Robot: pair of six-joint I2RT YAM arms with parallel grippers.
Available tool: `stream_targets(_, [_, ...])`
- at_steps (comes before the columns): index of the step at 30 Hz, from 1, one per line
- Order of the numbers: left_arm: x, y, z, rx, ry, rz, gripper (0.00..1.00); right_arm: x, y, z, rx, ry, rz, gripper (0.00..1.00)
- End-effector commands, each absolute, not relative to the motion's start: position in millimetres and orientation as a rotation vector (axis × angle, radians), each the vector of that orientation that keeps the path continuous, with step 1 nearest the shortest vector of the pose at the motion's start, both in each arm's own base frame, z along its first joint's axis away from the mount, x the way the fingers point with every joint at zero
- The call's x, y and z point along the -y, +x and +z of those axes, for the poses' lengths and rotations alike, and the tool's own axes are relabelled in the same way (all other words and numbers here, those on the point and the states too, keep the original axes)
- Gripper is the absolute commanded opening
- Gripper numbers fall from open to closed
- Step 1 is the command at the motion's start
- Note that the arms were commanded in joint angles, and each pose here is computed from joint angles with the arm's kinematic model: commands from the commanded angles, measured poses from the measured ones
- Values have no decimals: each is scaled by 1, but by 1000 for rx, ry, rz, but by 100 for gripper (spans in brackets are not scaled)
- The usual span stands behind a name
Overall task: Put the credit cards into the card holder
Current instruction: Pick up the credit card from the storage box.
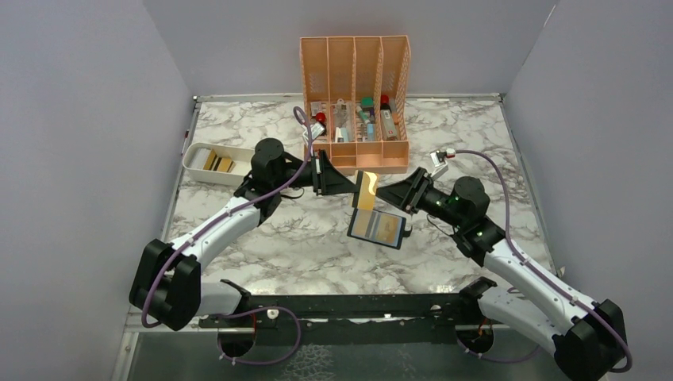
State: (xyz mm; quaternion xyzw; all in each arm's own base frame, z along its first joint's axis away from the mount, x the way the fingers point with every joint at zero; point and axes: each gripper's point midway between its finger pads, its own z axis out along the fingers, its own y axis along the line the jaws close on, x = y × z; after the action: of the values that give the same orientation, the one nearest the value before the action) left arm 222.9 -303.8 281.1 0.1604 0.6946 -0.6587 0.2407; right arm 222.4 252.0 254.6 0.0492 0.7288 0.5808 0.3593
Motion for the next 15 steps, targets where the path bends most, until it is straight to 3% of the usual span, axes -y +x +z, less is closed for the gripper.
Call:
stream_targets(1, [302,215,278,-1892,462,-1800,0,-253,220,277,-1798,97,1537,52])
stream_targets(15, [301,212,280,-1892,466,-1811,0,-241,220,280,-1747,137,1495,55])
